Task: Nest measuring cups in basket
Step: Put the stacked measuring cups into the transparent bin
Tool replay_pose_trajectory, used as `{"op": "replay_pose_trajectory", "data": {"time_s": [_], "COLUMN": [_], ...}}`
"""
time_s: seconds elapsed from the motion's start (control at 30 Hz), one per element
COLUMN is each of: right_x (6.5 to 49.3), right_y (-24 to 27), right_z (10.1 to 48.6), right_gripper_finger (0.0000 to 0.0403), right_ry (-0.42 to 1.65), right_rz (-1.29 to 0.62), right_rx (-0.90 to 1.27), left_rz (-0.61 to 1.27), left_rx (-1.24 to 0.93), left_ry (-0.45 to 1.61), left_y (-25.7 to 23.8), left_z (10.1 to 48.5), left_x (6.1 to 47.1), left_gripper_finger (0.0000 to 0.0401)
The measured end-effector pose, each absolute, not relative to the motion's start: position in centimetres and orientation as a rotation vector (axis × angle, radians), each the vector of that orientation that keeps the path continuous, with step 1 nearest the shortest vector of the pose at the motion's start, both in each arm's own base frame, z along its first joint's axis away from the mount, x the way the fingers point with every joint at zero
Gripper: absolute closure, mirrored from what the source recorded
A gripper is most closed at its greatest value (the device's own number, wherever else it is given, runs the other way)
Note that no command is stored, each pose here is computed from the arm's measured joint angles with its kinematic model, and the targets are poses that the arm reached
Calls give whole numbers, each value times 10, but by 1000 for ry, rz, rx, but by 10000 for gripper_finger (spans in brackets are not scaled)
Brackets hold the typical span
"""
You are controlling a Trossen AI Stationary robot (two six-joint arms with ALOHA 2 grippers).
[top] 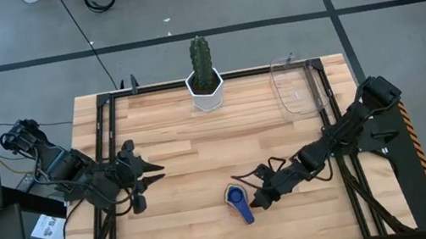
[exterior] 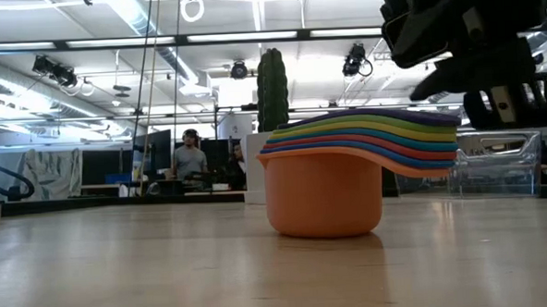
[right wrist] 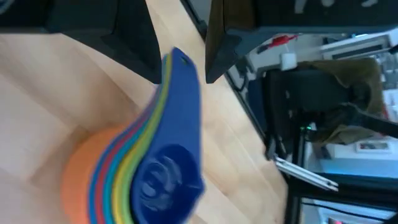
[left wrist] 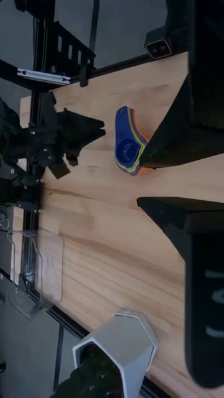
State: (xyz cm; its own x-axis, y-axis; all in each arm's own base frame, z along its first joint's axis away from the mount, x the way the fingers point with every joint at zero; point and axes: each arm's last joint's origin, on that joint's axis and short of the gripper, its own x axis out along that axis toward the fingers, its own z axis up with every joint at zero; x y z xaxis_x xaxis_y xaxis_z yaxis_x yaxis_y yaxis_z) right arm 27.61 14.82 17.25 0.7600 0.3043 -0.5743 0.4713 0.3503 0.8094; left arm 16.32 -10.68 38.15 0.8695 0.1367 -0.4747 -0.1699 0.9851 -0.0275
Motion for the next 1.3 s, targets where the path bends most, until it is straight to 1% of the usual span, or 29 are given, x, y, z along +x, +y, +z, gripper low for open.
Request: {"op": "replay_pose_trajectory", "data": {"time_s": [0.27, 0.6, 0.77, 0.87, 1.07, 1.3], "right_x": [275, 277, 279, 280, 279, 279], "right_y": [149, 146, 147, 146, 146, 146], "right_z": [176, 173, 177, 177, 176, 174], "right_gripper_finger": [274, 274, 271, 257, 213, 173], "right_ry": [734, 732, 695, 667, 667, 669], "right_rz": [-112, -148, -146, -157, -178, -238], "right_rx": [1241, 1280, 1366, 1363, 1363, 1455], "left_rz": [159, 157, 157, 157, 157, 157], "left_rx": [-74, -83, -83, -83, -83, -83], "left_ry": [486, 476, 476, 476, 476, 476], "left_y": [-107, -107, -107, -107, -107, -107], "left_z": [382, 383, 383, 383, 383, 383], "left_x": [163, 164, 164, 164, 164, 164], "left_gripper_finger": [310, 310, 310, 310, 310, 310]}}
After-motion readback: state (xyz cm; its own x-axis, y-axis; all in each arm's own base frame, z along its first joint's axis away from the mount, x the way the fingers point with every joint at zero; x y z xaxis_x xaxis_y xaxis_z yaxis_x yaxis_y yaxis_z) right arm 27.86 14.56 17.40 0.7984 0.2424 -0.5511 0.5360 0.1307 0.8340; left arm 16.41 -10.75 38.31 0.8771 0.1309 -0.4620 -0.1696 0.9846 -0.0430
